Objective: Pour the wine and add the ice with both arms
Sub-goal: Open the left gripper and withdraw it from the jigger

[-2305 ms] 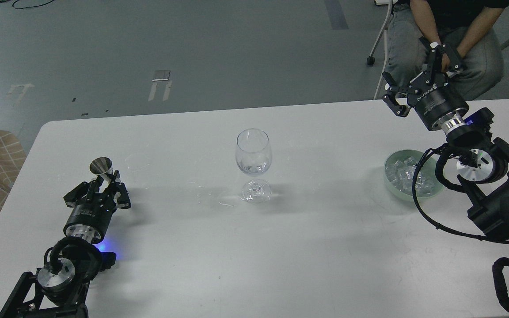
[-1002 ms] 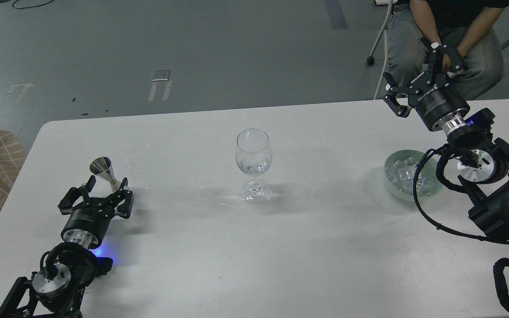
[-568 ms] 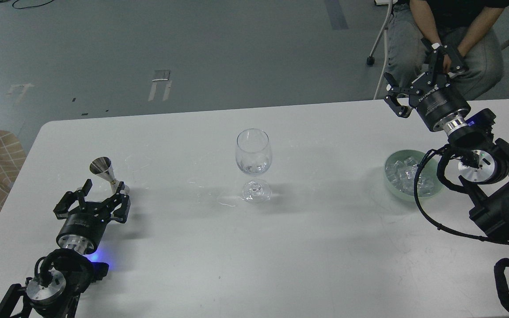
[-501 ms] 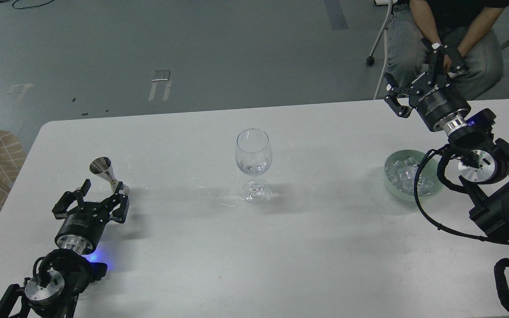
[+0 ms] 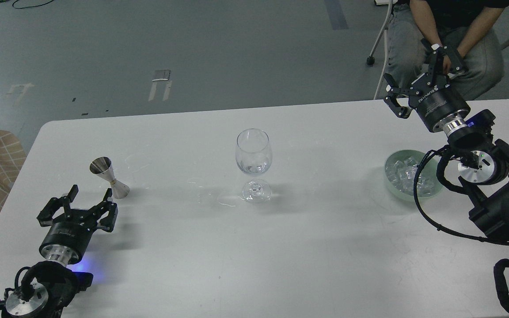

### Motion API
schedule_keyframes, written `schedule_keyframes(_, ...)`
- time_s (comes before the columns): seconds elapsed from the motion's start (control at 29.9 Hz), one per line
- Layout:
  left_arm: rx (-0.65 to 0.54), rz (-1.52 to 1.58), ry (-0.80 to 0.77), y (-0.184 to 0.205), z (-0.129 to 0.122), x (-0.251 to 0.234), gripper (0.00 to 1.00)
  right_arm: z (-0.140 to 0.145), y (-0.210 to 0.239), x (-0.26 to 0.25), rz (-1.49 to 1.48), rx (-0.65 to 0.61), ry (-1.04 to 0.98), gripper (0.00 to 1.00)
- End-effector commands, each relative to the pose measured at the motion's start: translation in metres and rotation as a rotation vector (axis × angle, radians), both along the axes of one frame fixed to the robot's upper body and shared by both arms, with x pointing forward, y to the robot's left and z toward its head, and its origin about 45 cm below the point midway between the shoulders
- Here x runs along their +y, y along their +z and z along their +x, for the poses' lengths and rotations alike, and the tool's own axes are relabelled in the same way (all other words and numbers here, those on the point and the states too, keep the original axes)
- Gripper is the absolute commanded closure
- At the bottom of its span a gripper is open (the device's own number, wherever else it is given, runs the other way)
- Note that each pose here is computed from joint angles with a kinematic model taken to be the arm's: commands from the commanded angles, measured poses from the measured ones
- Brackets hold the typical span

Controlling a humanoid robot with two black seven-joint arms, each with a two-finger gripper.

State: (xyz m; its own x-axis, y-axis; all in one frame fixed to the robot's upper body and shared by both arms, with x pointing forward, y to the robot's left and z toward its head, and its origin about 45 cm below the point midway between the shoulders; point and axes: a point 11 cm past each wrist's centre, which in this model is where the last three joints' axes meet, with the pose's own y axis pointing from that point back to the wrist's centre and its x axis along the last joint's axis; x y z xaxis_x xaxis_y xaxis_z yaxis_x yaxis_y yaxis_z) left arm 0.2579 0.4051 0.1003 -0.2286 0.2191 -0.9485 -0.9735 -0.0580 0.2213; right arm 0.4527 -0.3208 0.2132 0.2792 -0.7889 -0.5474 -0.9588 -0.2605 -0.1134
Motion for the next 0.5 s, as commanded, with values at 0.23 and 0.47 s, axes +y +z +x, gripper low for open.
schedule_keyframes(0.23,-0.016,0.17,0.065,0.042,-0.032,0.073,0.2,-0.001,-0.001,-0.001,0.001,0.002,-0.003,0.0)
schedule_keyframes(0.47,-0.057,0.378,0.03,0.099,-0.017,0.117,0.14,-0.001,-0.001,-0.002,0.001,0.002,-0.004,0.0)
